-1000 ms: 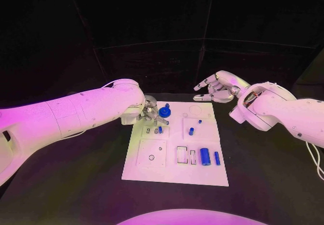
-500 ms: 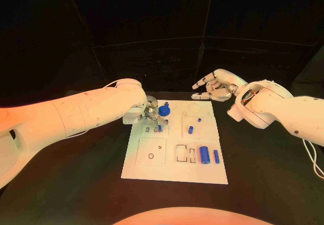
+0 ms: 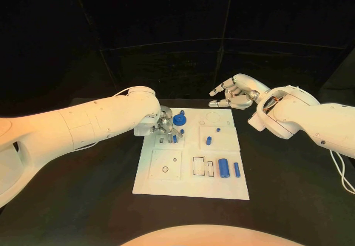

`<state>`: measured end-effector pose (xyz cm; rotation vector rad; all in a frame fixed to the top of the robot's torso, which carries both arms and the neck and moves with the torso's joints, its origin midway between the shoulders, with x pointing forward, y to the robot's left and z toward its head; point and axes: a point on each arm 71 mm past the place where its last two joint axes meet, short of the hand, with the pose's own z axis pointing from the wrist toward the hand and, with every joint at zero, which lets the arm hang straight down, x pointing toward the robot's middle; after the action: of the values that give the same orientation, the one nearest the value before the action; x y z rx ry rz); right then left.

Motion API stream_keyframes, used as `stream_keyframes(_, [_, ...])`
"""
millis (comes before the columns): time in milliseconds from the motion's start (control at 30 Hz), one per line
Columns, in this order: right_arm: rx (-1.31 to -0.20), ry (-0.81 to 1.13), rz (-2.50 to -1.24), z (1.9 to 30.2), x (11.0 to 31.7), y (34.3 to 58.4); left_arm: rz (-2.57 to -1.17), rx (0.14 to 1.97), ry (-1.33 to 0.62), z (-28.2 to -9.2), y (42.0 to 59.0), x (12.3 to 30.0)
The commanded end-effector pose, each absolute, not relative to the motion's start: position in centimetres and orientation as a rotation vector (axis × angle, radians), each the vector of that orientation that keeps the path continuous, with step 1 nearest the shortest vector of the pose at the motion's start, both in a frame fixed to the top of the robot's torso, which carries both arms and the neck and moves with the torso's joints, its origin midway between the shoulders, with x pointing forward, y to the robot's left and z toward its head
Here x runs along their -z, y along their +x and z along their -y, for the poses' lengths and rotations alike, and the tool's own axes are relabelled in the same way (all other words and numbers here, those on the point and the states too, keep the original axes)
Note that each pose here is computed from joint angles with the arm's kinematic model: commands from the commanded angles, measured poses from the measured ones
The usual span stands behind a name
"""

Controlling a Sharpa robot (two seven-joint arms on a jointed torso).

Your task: Assemble the parts on the task board

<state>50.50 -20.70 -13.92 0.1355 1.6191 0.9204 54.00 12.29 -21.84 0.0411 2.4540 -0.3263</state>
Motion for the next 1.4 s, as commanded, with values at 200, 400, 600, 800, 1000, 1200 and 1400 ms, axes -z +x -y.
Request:
stream_keyframes(200, [-0.923, 0.135, -1.624, 20.65, 13.83, 50.58, -2.476, 0.304, 0.063, -12.32, 53.95, 22.1])
stream_keyframes(400, [-0.92, 0.137, -1.627, 20.68, 13.86, 50.61, -2.479, 0.303, 0.065, -12.27, 53.95, 22.15])
stream_keyframes(600, [-0.917, 0.139, -1.629, 20.73, 13.9, 50.69, -2.475, 0.31, 0.06, -12.12, 53.94, 22.15])
stream_keyframes(800, [-0.917, 0.138, -1.631, 20.66, 13.93, 50.75, -2.472, 0.326, 0.044, -12.01, 53.95, 22.13])
stream_keyframes(1000, [-0.915, 0.139, -1.635, 20.6, 13.99, 50.83, -2.479, 0.354, 0.025, -11.88, 53.88, 22.15])
stream_keyframes(1200, [-0.912, 0.139, -1.643, 20.5, 14.09, 50.95, -2.48, 0.397, 0.003, -11.65, 53.8, 22.11])
stream_keyframes(1400, [-0.915, 0.136, -1.645, 20.39, 14.12, 51.01, -2.473, 0.434, -0.026, -11.61, 53.8, 22.07])
